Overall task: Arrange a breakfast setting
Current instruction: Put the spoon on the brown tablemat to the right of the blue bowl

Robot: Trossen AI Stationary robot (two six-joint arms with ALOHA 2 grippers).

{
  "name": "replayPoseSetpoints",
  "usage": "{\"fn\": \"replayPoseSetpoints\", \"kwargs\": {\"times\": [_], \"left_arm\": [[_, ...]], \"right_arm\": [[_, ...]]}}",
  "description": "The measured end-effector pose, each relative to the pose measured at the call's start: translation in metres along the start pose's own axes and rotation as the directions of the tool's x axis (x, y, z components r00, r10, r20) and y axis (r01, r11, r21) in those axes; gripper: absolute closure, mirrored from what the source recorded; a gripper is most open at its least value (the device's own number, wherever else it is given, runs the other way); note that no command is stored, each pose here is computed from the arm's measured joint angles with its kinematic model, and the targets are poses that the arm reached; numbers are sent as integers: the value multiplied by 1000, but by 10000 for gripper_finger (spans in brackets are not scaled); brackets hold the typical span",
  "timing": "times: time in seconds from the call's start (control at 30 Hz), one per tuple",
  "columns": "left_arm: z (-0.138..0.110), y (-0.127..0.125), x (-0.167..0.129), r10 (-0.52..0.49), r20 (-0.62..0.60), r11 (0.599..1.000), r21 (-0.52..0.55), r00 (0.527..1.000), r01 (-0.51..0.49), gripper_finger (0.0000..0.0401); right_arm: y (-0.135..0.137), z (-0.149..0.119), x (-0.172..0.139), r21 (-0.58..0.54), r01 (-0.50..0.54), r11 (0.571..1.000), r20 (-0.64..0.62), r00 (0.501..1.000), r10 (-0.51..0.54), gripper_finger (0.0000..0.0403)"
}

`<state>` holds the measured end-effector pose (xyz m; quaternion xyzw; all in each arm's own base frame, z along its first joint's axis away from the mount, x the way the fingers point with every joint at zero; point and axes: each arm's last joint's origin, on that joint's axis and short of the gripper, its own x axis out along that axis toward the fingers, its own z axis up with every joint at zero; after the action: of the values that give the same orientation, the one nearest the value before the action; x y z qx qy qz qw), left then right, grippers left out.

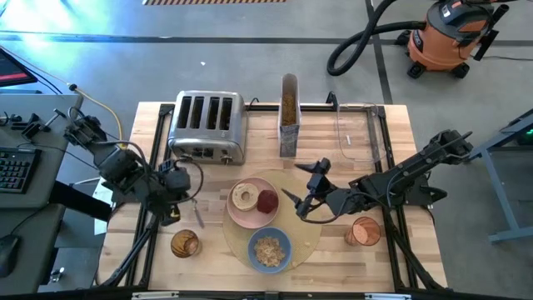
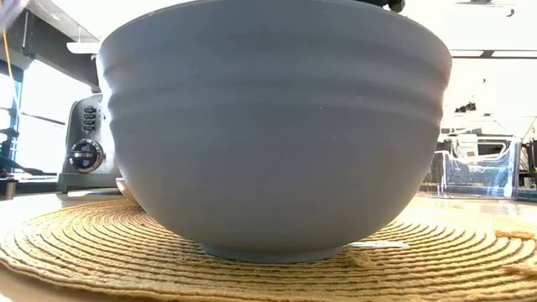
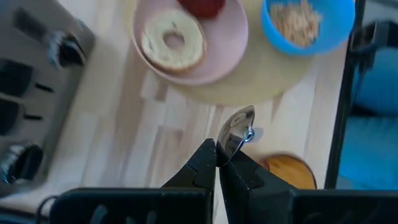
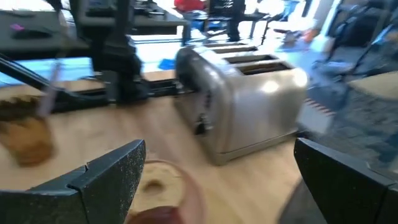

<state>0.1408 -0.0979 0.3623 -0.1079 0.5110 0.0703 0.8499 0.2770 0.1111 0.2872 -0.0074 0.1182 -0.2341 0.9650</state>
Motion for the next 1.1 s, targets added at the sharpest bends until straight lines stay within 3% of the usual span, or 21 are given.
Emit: {"fn": "replayPoseSetpoints", "kwargs": {"times": [0.43,0.73,0.93,1.1], "left_arm": [[41,9,5,-11,228,1000,13,974,8,398],[67,19,12,70,360,992,71,930,-103,398],[91,21,20,81,451,986,93,889,-137,398],[110,23,29,83,510,979,120,856,-166,398]], "right_arm": [[4,11,1,129,-152,980,59,988,146,6],[-6,18,18,190,-221,957,97,974,206,6],[-14,24,28,232,-277,933,133,959,252,6],[-20,27,34,220,-271,937,150,959,242,6]]}}
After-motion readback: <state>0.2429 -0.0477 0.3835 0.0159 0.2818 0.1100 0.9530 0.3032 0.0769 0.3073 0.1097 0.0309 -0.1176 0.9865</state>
